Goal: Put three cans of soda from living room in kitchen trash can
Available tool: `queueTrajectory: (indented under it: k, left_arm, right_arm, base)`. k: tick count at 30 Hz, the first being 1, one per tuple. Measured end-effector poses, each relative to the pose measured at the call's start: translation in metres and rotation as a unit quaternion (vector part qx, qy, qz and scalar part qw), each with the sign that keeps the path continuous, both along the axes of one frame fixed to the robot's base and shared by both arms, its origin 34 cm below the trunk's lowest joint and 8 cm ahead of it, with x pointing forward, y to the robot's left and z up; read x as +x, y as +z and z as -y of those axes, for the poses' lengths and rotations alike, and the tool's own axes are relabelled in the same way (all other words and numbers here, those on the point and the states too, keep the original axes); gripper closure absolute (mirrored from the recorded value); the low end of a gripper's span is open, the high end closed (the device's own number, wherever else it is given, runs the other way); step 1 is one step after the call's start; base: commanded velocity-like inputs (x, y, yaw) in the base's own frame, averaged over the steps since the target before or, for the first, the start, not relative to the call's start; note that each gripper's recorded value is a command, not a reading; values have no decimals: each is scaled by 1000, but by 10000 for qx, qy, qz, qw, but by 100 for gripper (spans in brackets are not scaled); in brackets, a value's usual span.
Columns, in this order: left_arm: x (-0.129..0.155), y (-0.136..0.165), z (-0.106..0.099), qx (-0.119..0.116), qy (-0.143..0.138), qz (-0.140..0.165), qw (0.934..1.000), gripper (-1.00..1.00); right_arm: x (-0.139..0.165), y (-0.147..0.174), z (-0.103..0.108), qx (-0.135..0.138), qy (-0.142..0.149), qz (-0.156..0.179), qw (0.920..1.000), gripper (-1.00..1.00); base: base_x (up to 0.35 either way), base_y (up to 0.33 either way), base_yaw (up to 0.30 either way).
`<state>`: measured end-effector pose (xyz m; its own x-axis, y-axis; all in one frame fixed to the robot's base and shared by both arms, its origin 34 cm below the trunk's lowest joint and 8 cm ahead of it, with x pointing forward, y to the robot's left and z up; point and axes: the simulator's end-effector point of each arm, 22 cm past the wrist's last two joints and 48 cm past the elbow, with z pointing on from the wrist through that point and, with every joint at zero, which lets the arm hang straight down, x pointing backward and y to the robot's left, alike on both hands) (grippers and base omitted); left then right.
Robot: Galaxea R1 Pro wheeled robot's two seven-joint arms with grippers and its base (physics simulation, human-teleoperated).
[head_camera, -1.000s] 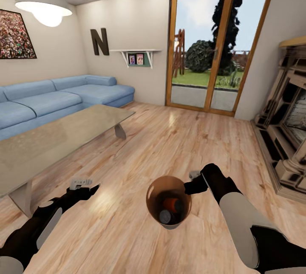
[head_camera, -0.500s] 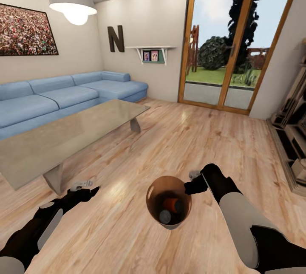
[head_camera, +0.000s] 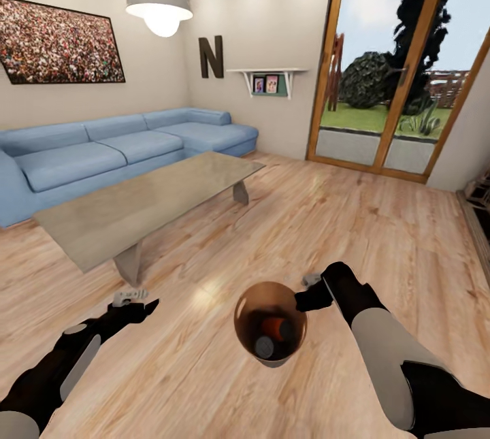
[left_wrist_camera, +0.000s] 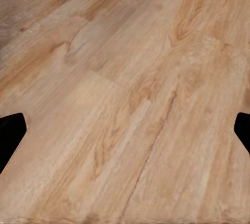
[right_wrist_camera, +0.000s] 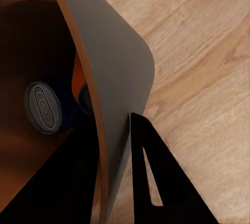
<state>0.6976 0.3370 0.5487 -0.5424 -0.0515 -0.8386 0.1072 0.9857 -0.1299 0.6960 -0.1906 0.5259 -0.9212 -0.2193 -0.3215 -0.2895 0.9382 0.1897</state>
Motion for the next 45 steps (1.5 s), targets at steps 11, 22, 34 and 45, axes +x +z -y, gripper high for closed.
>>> queueTrajectory:
  k: [11, 22, 34, 45]
  left_arm:
    - [-1, -8, -2, 22, 34, -72, 10000, -100]
    - [-2, -17, -3, 42, 55, -143, 9999, -100]
    - [-3, -19, -3, 45, 52, -161, 9998, -100]
    - [-3, -19, -3, 47, 50, -162, 9998, -100]
  right_arm:
    - [-1, -8, 1, -11, 2, -67, 10000, 100]
    - [-3, -16, 1, -2, -3, -138, 9999, 100]
    - [-3, -18, 1, -12, -4, -150, 9999, 100]
    - [-3, -18, 0, -3, -2, -146, 9999, 100]
  base:
    - [-219, 229, 158]
    - [-217, 231, 158]
    - [-143, 253, 37]
    - [-7, 298, 205]
